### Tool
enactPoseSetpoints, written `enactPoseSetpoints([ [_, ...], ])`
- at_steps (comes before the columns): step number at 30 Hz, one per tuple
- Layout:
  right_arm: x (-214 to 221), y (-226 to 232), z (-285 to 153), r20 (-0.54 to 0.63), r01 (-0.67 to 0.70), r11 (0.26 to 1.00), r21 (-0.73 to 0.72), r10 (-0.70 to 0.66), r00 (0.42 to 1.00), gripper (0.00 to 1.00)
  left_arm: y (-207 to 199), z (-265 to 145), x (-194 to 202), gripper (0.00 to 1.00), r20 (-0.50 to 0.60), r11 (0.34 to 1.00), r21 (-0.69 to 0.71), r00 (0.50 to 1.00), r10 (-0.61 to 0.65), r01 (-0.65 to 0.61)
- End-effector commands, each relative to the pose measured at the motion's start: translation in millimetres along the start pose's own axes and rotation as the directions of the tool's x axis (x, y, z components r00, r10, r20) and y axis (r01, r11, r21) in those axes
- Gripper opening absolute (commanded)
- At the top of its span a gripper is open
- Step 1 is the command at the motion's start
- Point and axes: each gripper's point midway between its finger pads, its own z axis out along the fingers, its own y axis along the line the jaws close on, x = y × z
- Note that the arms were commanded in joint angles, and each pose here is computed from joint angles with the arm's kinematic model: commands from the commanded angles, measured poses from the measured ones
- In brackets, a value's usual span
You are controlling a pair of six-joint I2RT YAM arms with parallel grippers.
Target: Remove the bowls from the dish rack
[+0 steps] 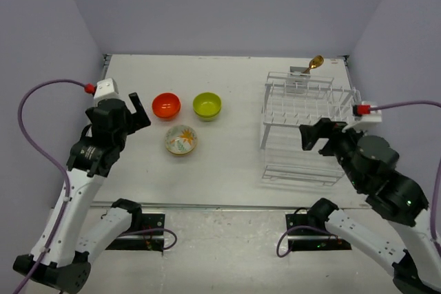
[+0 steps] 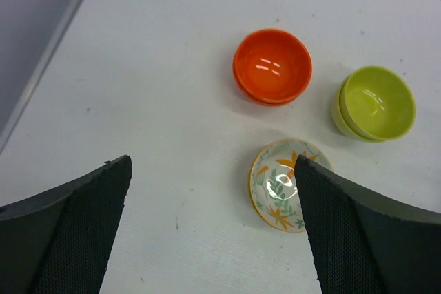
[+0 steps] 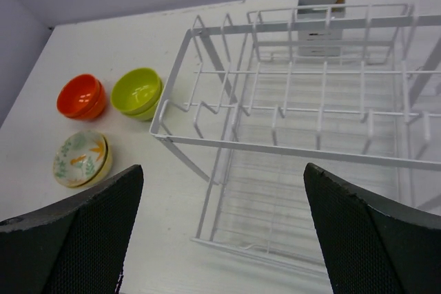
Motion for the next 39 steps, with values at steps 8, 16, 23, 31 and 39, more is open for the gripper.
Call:
enactPoseSetpoints([
  [8,-2,-77,-81,0.121,-0.013,0.991,0.130,-0.003,0.993,0.99,66,-85,-31,1.00,0.241,0.995,-0.094,0.971,0.001,0.022],
  [16,17,-90,-74,0.131,0.018,0.986,0.166,-0.040,0.991,0.99,77,-108,-25,1.00,0.286,0.998,-0.055,0.958,-0.024,0.041],
  [23,18,-86,-67,0.173,0.001,0.989,0.150,-0.027,0.984,0.99,81,-113,-27,1.00,0.311,0.997,-0.055,0.950,-0.040,0.059],
  [31,18,-82,-60,0.168,-0.005,0.989,0.149,-0.021,0.985,0.99,79,-99,-22,1.00,0.326,0.996,-0.060,0.944,-0.049,0.072],
  [39,16,-84,-58,0.171,-0.010,0.986,0.167,-0.019,0.985,0.99,75,-92,-20,1.00,0.315,0.996,-0.053,0.948,-0.044,0.064],
])
